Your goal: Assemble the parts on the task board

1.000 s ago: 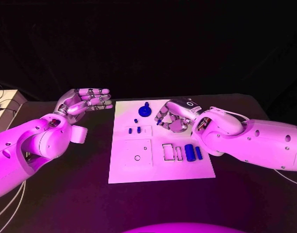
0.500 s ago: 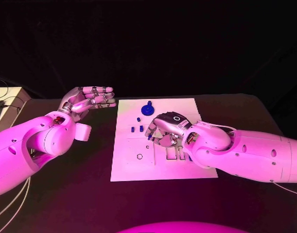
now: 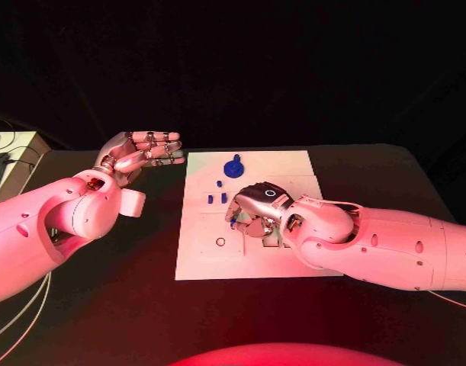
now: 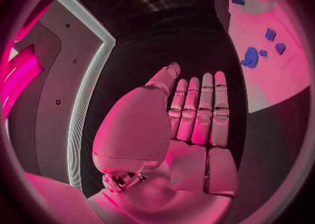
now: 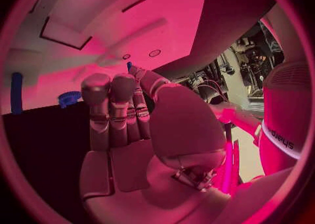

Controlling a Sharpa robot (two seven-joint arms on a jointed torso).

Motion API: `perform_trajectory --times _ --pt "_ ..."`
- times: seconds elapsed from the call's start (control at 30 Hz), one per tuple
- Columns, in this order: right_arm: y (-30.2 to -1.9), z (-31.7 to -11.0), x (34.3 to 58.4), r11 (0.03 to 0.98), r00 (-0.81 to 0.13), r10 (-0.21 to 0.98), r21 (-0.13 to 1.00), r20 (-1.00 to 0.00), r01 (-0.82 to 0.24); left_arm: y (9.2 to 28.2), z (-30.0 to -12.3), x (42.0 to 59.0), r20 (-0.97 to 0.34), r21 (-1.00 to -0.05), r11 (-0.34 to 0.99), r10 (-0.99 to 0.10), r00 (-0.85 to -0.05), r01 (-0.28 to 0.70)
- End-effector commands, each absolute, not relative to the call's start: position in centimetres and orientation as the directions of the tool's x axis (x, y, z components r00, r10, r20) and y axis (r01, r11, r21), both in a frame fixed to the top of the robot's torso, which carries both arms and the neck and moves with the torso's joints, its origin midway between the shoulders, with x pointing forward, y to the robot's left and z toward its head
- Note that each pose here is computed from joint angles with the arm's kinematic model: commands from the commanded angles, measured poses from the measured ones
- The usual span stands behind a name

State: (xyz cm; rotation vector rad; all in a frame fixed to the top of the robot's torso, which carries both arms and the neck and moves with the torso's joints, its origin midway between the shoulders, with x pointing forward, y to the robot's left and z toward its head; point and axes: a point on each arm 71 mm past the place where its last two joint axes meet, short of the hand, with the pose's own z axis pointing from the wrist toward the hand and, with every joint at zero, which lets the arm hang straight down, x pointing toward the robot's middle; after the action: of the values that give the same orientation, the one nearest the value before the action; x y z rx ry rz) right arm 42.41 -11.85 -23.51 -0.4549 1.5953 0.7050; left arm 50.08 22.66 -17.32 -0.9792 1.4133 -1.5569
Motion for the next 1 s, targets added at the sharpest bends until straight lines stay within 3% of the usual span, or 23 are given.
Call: perform_trajectory --times 0.03,1.0 --pt "-11.60 -23.90 42.28 0.735 -0.150 0.059 0.145 -0.987 -0.662 22.48 -17.16 50.02 0.034 -0.995 -0.067 -0.922 -0.386 0.071" --pt "-11.75 -24.11 42.07 0.738 -0.103 0.049 0.105 -0.994 -0.667 22.81 -17.31 50.09 0.032 -0.996 -0.062 -0.924 -0.380 0.067"
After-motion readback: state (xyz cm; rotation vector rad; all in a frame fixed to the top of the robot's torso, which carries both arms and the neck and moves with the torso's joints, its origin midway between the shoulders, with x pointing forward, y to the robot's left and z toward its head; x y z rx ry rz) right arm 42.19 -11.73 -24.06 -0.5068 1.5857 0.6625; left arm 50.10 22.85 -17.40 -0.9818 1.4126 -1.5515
